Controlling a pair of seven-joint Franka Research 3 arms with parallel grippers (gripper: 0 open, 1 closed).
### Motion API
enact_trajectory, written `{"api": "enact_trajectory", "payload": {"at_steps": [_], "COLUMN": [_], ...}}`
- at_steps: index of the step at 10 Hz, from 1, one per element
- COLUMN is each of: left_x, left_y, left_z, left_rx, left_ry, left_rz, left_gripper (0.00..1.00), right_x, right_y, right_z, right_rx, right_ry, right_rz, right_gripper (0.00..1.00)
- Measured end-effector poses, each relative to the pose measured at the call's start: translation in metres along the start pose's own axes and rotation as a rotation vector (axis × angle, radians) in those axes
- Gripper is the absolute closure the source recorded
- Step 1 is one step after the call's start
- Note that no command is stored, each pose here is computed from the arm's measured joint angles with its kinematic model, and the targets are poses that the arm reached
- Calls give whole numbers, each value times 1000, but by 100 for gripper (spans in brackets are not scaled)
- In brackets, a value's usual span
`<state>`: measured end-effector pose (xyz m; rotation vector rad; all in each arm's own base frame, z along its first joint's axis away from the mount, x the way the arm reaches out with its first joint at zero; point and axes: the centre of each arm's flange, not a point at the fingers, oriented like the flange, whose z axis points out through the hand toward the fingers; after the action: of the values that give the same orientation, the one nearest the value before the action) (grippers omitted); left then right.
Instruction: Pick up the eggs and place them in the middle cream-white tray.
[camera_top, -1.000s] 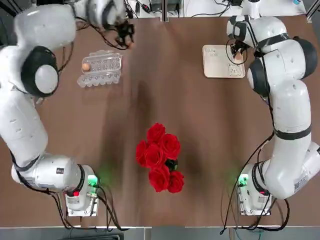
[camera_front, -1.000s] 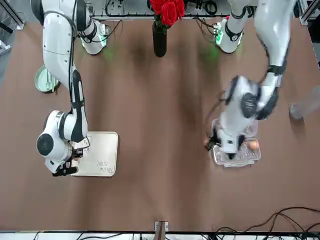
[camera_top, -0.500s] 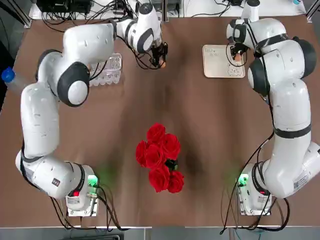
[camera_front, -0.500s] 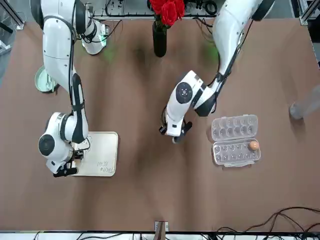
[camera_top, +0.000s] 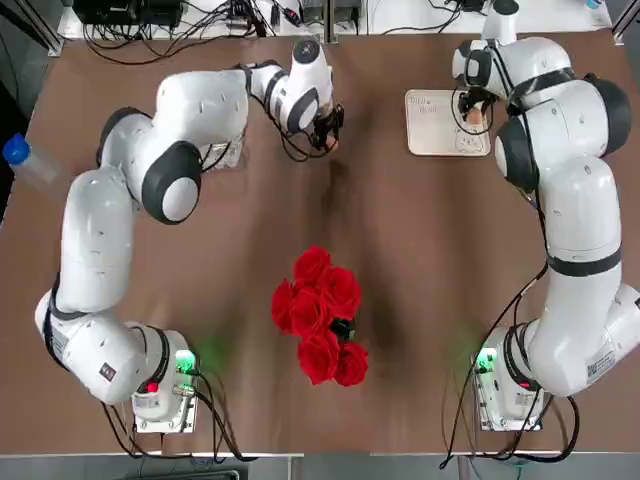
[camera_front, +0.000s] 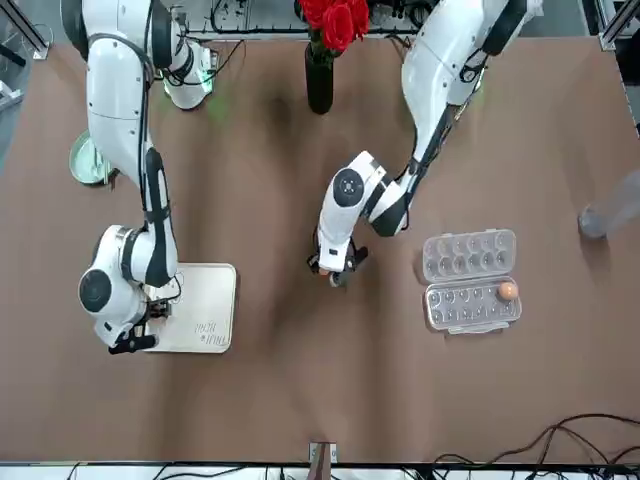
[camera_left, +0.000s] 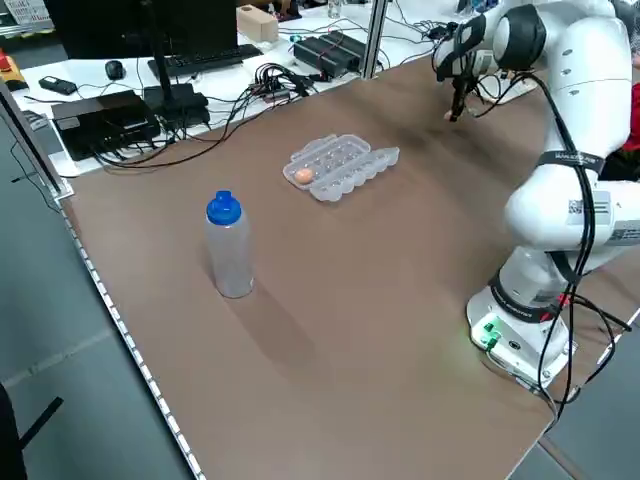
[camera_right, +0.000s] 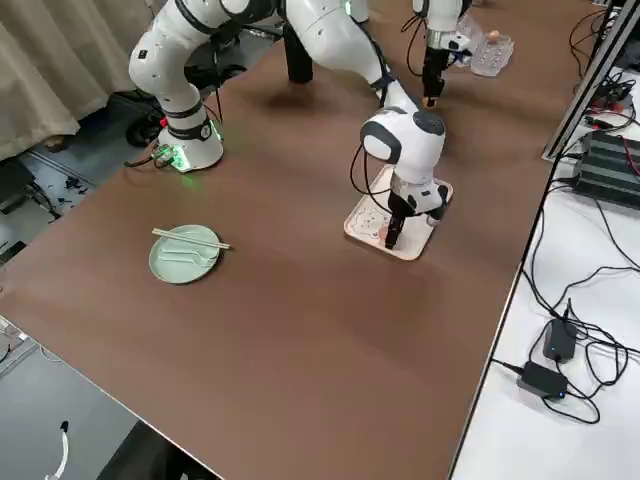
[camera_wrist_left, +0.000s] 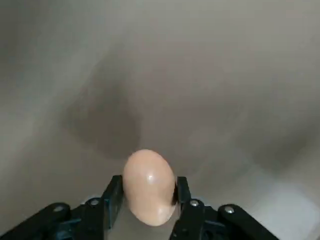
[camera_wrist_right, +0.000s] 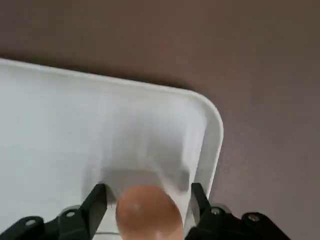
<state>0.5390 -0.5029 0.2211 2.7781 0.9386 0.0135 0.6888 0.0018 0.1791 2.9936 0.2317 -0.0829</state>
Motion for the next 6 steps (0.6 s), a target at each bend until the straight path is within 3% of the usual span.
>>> {"api": "enact_trajectory", "payload": {"at_steps": [6], "left_x": [2], "left_y": [-5], "left_z": [13], "left_rx": [18], "left_ry": [-1], "left_rz": [-1], "left_gripper": [52], "right_x": [0], "right_y": [-1], "right_z": [0], "right_rx": [1], "right_ry": [1], "right_rz": [-2], "right_gripper": [20]}}
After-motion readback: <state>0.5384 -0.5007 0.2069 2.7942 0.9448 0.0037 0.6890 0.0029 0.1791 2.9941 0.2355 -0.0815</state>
